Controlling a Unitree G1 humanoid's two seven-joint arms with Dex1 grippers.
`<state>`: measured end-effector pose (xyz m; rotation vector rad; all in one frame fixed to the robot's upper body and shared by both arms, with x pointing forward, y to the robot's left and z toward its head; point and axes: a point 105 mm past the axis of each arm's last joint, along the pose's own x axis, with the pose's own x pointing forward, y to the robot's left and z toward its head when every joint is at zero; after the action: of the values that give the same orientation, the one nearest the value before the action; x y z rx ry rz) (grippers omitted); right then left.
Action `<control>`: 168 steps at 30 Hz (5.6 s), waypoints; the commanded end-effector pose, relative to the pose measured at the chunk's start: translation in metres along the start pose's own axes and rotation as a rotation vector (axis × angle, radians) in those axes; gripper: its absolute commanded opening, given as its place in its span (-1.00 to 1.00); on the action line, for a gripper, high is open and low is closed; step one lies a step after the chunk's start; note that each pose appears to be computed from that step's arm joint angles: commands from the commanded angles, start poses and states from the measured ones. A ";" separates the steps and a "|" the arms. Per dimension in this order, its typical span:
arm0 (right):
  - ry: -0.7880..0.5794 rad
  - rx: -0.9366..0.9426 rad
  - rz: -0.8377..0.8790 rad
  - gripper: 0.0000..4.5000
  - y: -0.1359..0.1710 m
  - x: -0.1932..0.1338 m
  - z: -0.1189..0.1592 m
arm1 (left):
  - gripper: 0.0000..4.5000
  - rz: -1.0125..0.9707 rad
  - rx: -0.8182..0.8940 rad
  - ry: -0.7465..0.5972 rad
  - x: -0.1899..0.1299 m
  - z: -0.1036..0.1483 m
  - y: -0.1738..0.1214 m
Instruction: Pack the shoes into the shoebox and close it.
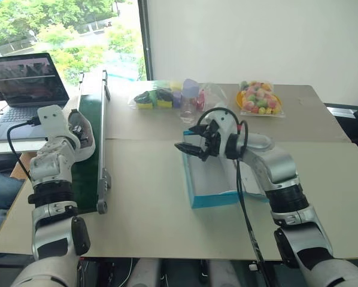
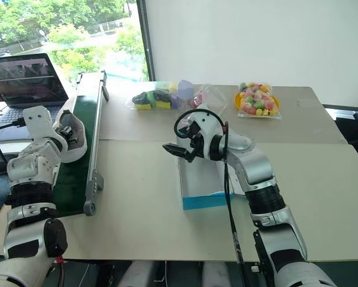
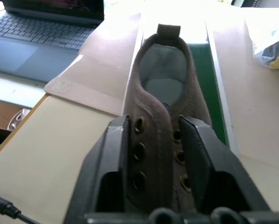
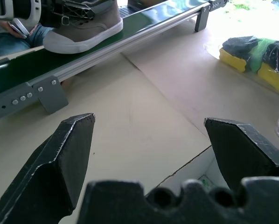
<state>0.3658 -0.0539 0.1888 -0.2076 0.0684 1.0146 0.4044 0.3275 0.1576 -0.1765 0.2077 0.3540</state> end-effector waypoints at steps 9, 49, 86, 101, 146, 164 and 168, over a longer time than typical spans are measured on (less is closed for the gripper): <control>-0.039 -0.039 -0.030 1.00 -0.007 -0.009 0.016 | -0.98 0.000 -0.126 -0.040 -0.008 0.011 -0.003; -0.515 0.874 -0.148 0.76 -0.058 -0.031 0.083 | -1.00 -0.985 -0.139 -0.313 -0.144 0.083 -0.277; 0.125 0.408 -0.361 -0.91 -0.028 -0.036 0.045 | 0.09 -1.552 0.780 -0.084 -0.212 0.006 -0.199; 0.492 0.253 -0.542 -0.91 -0.055 -0.063 -0.038 | 0.09 -1.480 0.858 -0.045 -0.201 -0.003 -0.179; -0.011 -0.322 -0.013 1.00 -0.016 -0.005 0.053 | 0.56 -0.473 0.345 -0.160 -0.116 0.043 -0.086; -0.081 -0.138 0.045 1.00 -0.009 0.026 0.036 | 0.98 -0.033 0.261 -0.143 -0.103 0.025 -0.016; -0.067 -0.152 -0.010 1.00 -0.017 0.023 0.028 | 0.98 -0.047 0.230 -0.156 -0.099 0.025 -0.016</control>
<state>0.3878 -0.0315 0.2006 -0.3030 -0.0044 1.0570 0.3251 0.2811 0.1928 0.0665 0.1570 0.2748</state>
